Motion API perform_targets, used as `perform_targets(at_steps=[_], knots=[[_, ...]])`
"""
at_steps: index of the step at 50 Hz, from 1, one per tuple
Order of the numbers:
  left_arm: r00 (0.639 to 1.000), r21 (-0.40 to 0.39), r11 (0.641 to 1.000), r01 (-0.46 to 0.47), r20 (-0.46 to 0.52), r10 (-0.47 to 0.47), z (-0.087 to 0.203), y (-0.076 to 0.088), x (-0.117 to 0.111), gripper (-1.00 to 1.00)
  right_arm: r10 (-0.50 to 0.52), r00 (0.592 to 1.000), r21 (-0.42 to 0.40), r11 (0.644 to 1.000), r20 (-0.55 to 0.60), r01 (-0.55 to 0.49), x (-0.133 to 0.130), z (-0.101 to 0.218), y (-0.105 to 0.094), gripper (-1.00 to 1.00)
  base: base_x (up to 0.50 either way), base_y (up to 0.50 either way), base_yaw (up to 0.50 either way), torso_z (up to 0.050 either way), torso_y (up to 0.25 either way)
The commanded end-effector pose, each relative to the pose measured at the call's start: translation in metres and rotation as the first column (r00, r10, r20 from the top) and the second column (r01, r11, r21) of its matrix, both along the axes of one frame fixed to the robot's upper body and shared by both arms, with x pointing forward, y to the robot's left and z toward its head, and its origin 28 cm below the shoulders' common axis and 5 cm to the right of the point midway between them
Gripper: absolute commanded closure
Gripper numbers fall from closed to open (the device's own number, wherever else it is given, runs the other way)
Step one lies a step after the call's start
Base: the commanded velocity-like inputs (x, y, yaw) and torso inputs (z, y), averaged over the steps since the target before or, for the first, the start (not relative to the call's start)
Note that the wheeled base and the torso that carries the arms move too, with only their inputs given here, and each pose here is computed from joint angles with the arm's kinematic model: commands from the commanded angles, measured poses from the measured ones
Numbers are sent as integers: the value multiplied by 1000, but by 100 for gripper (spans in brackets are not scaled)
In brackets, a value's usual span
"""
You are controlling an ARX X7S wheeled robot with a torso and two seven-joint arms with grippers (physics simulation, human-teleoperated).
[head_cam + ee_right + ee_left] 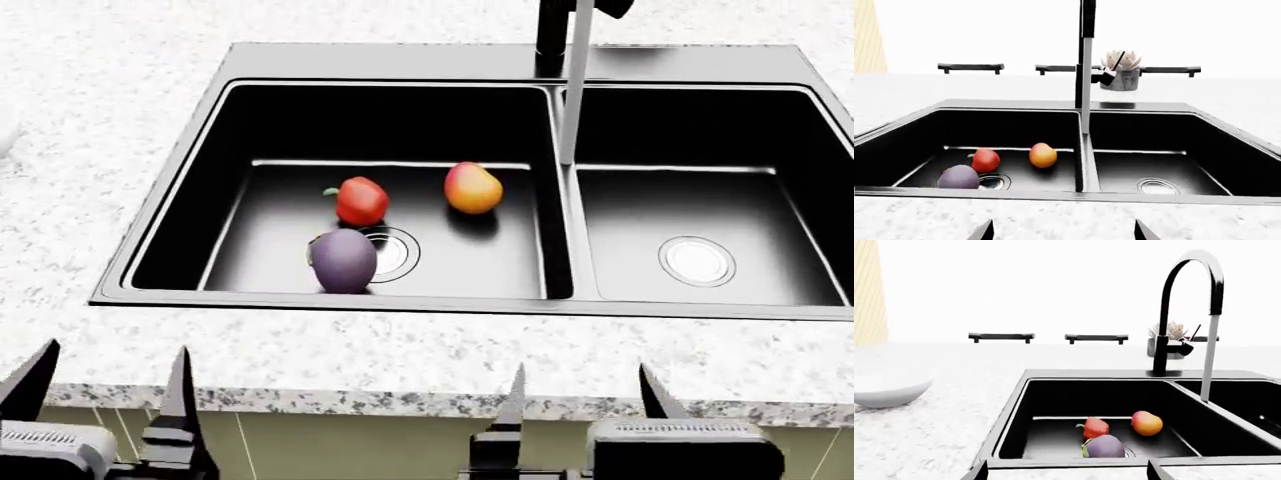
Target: Pick the eggplants and mangos from the sink and place them in one bowl. Place the bell pepper in the other bowl. Then turn off the sink faucet.
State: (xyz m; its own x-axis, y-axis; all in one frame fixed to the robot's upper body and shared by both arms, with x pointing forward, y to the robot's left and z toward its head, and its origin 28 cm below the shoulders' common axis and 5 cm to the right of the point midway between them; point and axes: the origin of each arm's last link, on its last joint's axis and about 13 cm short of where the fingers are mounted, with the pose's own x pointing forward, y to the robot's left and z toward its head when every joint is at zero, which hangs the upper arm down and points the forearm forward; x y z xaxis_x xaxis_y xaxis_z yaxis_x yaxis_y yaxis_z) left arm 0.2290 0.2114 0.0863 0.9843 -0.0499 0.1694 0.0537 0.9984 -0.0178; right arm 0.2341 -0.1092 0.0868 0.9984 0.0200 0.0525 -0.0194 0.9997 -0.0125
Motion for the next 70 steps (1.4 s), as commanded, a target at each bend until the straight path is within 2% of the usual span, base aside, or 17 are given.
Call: perform_targets(at_steps=[1, 3, 5, 6, 7, 10, 13, 17, 22, 31, 59, 70], knots=[[994, 59, 996, 70, 74, -75, 82, -4, 32, -100, 54, 997, -50, 997, 59, -51, 20, 100, -21, -100, 0, 0, 0, 0, 0], [995, 76, 995, 56, 83, -63, 94, -2, 41, -100, 56, 996, -52, 997, 68, -53, 28, 121, -26, -100, 0, 0, 0, 0, 0], [999, 45, 999, 21, 45, -23, 105, 3, 55, -100, 68, 996, -52, 997, 52, -65, 35, 133, -28, -100, 0, 0, 0, 0, 0], [997, 100, 995, -1, 74, -6, 109, 4, 59, -100, 77, 995, -69, 995, 55, -73, 39, 140, -29, -100, 0, 0, 0, 0, 0], [998, 94, 996, 5, 66, -11, 113, 4, 63, -100, 89, 995, -72, 994, 39, -87, 44, 144, -30, -100, 0, 0, 0, 0, 0], [1000, 52, 998, -17, 6, 17, 121, 8, 73, -100, 97, 995, -62, 994, 27, -95, 51, 147, -32, -100, 0, 0, 0, 0, 0], [999, 33, 999, -42, -8, 42, 126, 14, 79, -100, 82, 996, -52, 995, 37, -80, 53, 142, -35, -100, 0, 0, 0, 0, 0], [999, 30, 999, -42, -1, 42, 127, 13, 78, -100, 97, 995, -58, 994, -3, -97, 51, 130, -35, -100, 0, 5, 0, 0, 0], [1000, 47, 999, -27, -7, 27, 126, 11, 77, -100, 90, 996, -24, 996, 11, -90, 48, 128, -37, -100, 238, 316, 0, 0, 0], [1000, 65, 998, 0, -23, 1, 122, 7, 72, -100, 76, 997, -23, 997, 3, -76, 47, 124, -40, -100, 365, 109, 0, 0, 0], [999, 82, 997, 11, -47, -7, 117, 4, 68, -100, 75, 996, 16, 997, -40, -75, 44, 105, -41, -100, 475, -15, 0, 0, 1], [999, 84, 996, 15, -50, -10, 114, 4, 67, -100, 67, 997, 27, 997, -44, -66, 45, 97, -41, -100, 403, 212, 0, 0, 0]])
